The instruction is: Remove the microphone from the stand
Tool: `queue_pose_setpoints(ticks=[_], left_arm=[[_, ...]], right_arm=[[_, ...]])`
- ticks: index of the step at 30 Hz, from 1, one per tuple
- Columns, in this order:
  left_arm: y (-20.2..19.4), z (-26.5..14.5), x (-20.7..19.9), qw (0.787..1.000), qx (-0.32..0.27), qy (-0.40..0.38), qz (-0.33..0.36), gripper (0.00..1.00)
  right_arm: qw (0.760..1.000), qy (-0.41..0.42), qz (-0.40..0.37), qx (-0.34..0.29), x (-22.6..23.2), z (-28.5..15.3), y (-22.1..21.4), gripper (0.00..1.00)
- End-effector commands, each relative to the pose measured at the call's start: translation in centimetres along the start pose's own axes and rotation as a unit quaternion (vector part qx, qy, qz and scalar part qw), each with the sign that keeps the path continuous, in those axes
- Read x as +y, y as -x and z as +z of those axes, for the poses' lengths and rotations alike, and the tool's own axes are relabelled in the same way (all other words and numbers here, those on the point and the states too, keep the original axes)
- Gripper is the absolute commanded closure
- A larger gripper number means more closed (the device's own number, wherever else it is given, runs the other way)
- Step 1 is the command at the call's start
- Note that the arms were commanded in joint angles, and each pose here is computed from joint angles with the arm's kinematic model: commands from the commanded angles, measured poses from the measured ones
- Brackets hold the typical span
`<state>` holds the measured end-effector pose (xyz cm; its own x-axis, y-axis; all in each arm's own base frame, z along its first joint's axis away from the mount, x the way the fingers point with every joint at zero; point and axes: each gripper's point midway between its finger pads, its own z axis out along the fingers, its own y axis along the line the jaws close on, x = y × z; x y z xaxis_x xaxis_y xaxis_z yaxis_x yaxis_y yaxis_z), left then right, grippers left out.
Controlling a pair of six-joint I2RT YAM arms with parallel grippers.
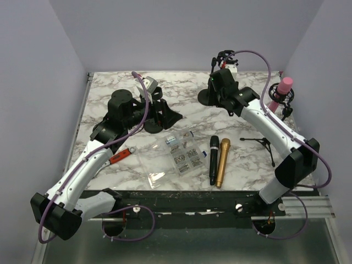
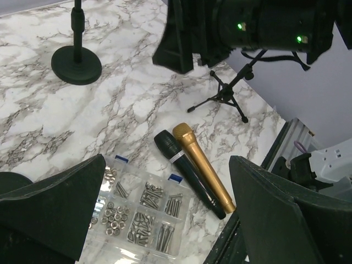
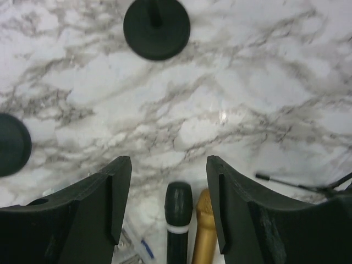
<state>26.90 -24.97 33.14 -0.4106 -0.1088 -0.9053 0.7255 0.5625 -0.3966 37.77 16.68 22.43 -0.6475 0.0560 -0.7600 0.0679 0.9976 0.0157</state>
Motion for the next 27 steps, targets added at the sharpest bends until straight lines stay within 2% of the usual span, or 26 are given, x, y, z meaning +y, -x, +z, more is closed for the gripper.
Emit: queue_pose_setpoints(ticks=[1,10,15,20,27], left_arm=[[0.7,-0.7,-0.6,1.0,-0.012,0.002,0.016,0.01],[1.0,-1.0,-0.8,1.0,-0.019,0.001,0.019,0.02],[1.0,-1.0,-0.6,1.0,-0.017,0.008,0.021,0.01],[0.9,-0.9,-0.4,1.0,-0.016,0.01,0.022,0.02],[0.7,-0.7,-0.3,1.0,-0.011,0.01,0.02,0.01]], right_arm=[[0.994,-0.079,-0.05,-0.06,-0.9,1.0,5.2,0.38],[0.976,-0.08,-0.074,-0.19,3.2,2.4,16.7,0.38],[0.961,-0.089,-0.097,-0.243,4.6,3.0,20.6,0.32],[0.95,-0.103,-0.101,-0.277,4.7,4.1,22.4,0.27],[0.952,-0.081,-0.086,-0.282,4.6,6.0,22.8,0.24]])
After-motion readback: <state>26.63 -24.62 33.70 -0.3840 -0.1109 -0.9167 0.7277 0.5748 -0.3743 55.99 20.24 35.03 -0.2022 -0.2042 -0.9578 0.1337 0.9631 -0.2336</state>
